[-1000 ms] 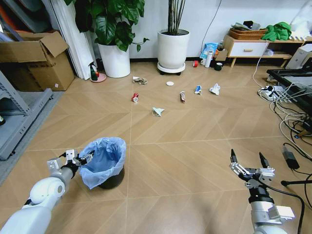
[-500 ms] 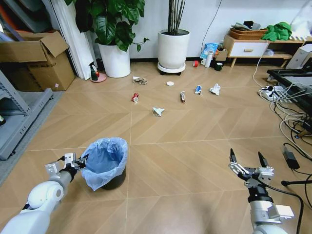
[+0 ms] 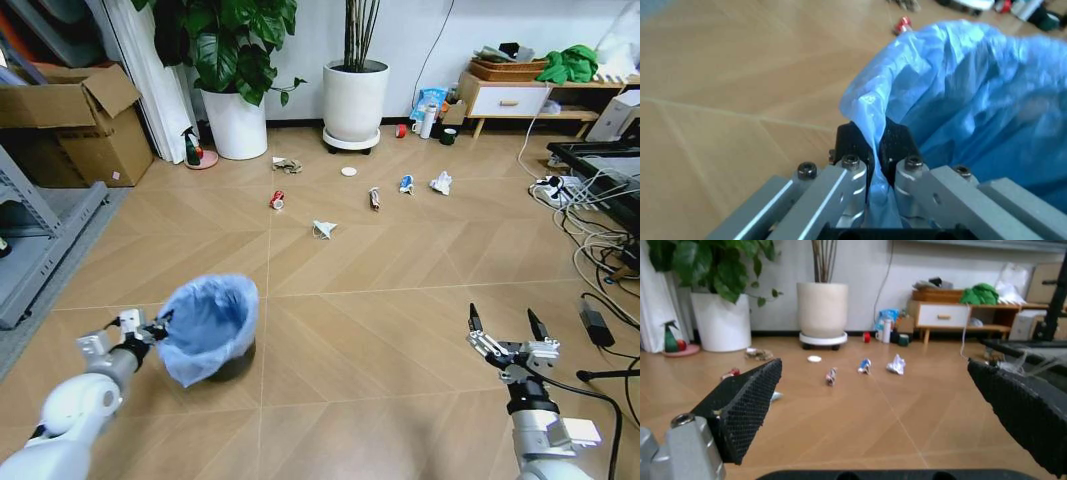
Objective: Pick up the trash bin and place the garbage on the floor into it.
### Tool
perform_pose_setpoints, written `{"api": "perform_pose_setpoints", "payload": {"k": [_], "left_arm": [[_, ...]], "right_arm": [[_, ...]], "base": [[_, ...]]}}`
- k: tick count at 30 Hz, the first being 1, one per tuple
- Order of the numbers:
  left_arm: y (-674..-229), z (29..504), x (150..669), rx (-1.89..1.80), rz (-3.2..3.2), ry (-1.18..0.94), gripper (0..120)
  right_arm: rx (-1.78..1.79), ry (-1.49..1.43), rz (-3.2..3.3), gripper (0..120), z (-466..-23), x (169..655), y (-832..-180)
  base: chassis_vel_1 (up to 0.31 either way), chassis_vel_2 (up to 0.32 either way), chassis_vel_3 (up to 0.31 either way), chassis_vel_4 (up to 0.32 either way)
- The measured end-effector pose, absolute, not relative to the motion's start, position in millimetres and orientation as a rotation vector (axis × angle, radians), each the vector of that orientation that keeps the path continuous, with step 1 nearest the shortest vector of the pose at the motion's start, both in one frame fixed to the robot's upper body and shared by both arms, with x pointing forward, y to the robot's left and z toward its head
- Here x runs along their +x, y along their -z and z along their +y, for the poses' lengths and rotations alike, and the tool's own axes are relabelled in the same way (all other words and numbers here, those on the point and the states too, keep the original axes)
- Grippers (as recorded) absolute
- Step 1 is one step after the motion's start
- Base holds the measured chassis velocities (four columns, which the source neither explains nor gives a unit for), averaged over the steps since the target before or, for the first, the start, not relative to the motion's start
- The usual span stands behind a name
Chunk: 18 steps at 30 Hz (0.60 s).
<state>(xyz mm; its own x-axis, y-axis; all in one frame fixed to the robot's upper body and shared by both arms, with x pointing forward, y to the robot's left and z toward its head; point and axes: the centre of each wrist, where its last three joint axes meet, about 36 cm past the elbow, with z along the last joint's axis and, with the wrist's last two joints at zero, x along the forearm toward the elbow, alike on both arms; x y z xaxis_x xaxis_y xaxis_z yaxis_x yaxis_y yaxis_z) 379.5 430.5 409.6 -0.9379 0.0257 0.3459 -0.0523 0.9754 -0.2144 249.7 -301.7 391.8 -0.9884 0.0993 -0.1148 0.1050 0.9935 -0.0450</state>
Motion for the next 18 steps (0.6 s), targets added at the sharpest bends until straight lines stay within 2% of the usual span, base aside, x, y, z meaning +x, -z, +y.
{"api": "perform_pose_setpoints", "payload": {"k": [6, 18], "left_arm": [[-432, 438, 355, 0.058, -2.815, -0.298, 0], [-429, 429, 336, 0.071, -2.823, -0.294, 0]], "right_arm": [[0.176, 0.119, 3.016, 100, -301, 250, -376], [0.206, 0.083, 3.037, 100, -301, 249, -366]], "base": [[0.0, 0.0, 0.0, 0.0], [0.0, 0.0, 0.0, 0.0]]}}
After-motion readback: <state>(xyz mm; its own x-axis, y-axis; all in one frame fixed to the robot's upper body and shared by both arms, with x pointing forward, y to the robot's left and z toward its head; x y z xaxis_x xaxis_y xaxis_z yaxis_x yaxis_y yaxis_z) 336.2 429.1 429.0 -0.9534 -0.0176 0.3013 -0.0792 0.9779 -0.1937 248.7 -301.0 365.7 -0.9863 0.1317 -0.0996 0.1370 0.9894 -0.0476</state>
